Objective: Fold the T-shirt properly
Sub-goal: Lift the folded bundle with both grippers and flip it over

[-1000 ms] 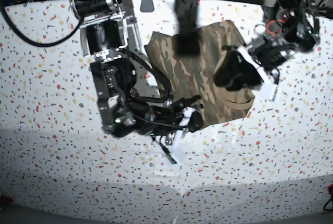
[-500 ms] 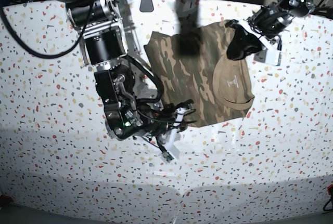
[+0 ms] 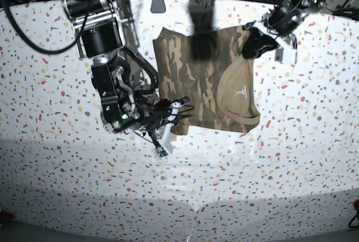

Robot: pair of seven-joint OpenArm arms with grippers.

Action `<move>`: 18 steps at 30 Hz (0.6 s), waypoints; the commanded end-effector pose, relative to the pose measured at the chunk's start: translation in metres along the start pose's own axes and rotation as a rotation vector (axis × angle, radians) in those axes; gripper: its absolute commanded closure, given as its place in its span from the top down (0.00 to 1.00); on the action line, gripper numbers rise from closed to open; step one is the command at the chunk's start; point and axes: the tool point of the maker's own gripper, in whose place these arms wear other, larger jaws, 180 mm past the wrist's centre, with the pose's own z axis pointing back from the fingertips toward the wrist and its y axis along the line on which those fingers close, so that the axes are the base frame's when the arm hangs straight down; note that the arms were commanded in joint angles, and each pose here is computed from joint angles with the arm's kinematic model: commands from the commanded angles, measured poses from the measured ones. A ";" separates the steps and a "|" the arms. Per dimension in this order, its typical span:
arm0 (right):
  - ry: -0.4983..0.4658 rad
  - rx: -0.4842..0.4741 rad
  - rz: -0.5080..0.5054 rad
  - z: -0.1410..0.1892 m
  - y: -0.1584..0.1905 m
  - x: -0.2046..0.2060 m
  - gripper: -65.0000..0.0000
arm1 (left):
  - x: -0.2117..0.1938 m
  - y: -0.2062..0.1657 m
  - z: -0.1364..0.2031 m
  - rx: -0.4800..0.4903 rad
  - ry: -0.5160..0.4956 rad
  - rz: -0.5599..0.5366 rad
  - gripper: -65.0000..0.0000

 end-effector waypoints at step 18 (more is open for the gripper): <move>-0.010 -0.007 0.050 0.031 0.050 -0.040 0.00 | 0.096 0.044 -0.074 0.081 -0.046 -0.176 0.08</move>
